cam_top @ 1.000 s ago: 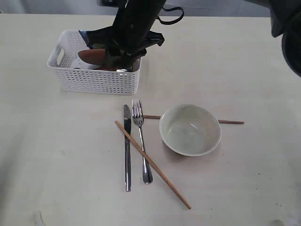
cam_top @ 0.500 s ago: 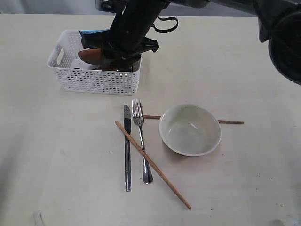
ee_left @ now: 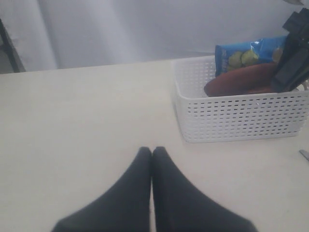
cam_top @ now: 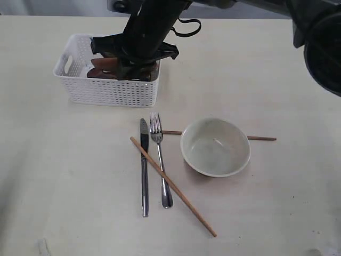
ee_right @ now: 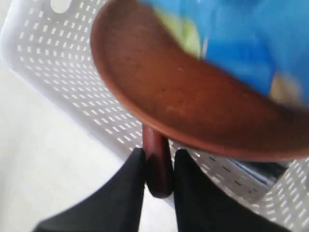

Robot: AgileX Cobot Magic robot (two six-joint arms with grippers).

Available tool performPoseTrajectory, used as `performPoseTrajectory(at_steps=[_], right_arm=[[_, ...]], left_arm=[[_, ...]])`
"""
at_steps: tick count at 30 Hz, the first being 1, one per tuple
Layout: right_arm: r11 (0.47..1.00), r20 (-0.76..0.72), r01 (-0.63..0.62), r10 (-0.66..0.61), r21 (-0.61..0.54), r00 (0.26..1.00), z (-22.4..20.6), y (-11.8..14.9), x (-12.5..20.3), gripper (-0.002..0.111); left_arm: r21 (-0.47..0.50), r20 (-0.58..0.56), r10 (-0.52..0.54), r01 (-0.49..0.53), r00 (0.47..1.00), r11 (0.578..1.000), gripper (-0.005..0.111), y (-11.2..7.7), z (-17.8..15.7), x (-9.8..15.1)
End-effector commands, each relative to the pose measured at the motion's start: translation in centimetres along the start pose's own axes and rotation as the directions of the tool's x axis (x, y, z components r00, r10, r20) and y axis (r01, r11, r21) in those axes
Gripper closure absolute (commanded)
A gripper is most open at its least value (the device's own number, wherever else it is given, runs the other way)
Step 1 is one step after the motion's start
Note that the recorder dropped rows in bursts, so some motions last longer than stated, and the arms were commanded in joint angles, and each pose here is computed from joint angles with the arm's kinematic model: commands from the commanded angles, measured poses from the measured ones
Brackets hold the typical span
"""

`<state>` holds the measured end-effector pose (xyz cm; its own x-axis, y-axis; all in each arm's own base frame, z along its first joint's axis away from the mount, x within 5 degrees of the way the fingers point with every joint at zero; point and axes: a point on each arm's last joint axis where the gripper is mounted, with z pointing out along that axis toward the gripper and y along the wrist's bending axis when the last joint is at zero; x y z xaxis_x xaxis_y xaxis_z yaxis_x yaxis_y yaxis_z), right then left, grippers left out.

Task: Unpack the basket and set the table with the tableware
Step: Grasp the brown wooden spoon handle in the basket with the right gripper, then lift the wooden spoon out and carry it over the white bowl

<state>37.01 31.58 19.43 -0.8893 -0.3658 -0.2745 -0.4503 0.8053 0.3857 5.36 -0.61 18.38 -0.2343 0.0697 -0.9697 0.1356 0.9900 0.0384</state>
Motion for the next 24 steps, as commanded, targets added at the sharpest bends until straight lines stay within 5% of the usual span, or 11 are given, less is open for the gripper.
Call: performPoseTrajectory(at_steps=[1, 24], right_arm=[[1.000, -0.011, 0.016, -0.016, 0.019, 1.000, 0.3, -0.5, 0.0, 0.109], [0.992, 0.048, 0.123, -0.122, -0.032, 0.991, -9.3, 3.1, 0.8, 0.109]], left_arm=[[0.008, 0.012, -0.003, 0.002, 1.000, 1.000, 0.107, -0.1, 0.0, 0.0], [0.008, 0.012, -0.003, 0.002, 1.000, 1.000, 0.107, -0.1, 0.0, 0.0]])
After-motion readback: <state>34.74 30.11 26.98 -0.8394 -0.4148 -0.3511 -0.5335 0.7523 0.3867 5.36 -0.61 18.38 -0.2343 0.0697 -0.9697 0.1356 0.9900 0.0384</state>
